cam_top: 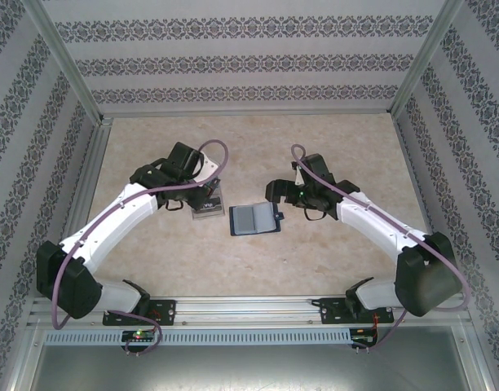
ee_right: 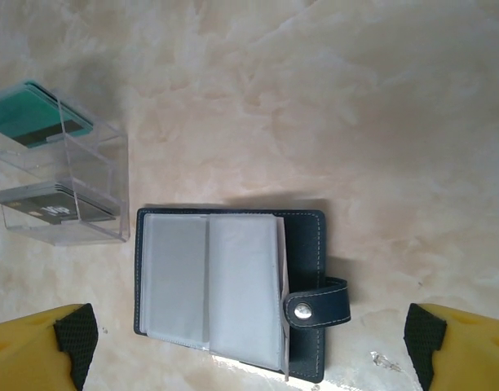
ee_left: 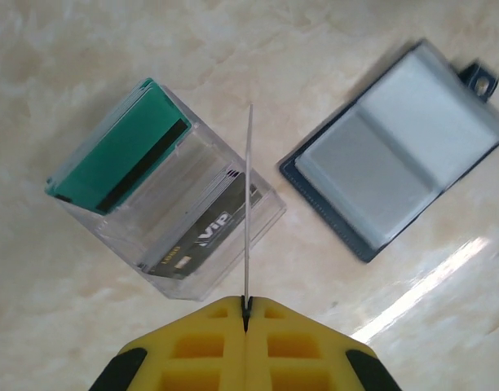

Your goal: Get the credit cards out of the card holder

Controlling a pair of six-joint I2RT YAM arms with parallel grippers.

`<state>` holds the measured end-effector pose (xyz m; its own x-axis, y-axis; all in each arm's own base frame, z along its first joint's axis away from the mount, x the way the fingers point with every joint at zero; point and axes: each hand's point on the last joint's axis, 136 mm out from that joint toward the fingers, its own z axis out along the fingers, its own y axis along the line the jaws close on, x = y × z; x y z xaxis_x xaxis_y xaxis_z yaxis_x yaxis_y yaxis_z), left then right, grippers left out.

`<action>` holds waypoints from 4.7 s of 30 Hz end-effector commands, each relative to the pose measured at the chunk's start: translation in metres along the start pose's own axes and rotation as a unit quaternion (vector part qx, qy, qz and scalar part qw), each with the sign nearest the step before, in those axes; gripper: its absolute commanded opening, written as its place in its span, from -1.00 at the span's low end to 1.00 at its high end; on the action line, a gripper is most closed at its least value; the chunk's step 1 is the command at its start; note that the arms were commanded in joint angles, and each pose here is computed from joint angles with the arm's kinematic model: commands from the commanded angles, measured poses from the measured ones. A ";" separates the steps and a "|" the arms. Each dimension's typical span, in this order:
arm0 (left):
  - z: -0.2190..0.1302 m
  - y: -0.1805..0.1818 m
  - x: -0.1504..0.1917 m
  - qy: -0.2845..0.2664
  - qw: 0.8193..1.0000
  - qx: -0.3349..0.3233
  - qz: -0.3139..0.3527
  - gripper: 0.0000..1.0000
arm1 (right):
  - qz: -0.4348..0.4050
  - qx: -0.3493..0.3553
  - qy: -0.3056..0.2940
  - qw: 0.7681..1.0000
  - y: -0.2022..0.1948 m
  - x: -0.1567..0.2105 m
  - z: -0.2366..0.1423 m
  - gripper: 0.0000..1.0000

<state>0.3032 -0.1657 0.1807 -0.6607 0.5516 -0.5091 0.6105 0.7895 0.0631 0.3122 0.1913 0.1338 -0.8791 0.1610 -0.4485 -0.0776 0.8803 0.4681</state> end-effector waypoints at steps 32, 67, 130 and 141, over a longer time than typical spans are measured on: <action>0.066 0.013 0.043 0.152 0.926 -0.028 0.345 -1.00 | 0.021 0.014 0.020 0.999 -0.027 -0.002 0.007 0.96; 0.093 0.031 0.019 0.146 0.937 -0.090 0.304 -0.18 | 0.026 0.001 0.022 0.999 -0.025 0.004 0.005 0.96; 0.131 -0.099 -0.012 0.031 0.856 0.188 -0.481 0.18 | -0.077 0.094 0.172 0.978 -0.034 0.098 0.075 -0.52; 0.142 -0.099 0.003 0.053 0.859 0.167 -0.481 0.18 | -0.078 0.094 0.170 0.978 -0.033 0.096 0.075 -0.50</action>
<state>0.3023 -0.2749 0.0498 -0.9538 -0.2826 -0.1023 -0.1655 0.7779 -0.6062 0.2711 0.2132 0.0234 -0.9684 -0.1109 -0.2232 -0.1705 0.9481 0.2686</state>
